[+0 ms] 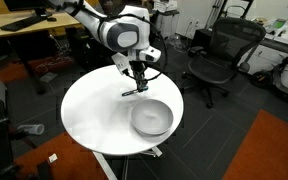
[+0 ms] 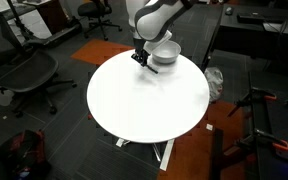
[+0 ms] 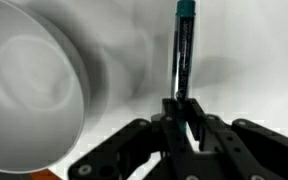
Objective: Take the pen out of the bowl and put it on the table
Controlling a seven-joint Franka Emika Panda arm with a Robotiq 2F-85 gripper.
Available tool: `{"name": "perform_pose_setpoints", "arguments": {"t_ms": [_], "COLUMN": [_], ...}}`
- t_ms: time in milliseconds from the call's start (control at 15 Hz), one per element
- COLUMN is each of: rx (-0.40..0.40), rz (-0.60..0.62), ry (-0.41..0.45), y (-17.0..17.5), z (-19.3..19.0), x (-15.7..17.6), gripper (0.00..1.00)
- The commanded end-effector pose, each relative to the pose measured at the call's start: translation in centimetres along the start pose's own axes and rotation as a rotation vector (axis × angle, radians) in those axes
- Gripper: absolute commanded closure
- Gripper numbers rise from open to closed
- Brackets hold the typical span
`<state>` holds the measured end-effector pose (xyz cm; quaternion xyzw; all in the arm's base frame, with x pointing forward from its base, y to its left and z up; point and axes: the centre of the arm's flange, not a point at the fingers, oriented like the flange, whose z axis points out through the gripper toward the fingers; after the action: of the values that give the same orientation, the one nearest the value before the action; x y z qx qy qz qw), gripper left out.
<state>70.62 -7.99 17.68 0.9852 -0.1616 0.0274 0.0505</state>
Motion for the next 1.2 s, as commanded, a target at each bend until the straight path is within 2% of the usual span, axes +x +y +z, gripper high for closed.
{"name": "perform_pose_setpoints", "arguments": {"t_ms": [0,200,267,400,800,867,1133], "rx": [-0.011,-0.013,-0.012,-0.014,-0.008,-0.007,0.008], "rz": [0.039,0.054,0.053,0.056,0.059,0.06,0.048], "ry": [0.043,0.052,0.052,0.061,0.117,0.123,0.132], "y": [-0.5,-0.5,-0.4,-0.2,0.5,0.6,0.7], "z": [1.1,1.7,1.7,1.2,-1.1,-1.4,-2.3], "x": [1.0,1.2,1.1,1.1,1.7,1.8,1.8], "gripper": [0.95,0.95,0.56,0.49,0.05,0.0,0.0]}}
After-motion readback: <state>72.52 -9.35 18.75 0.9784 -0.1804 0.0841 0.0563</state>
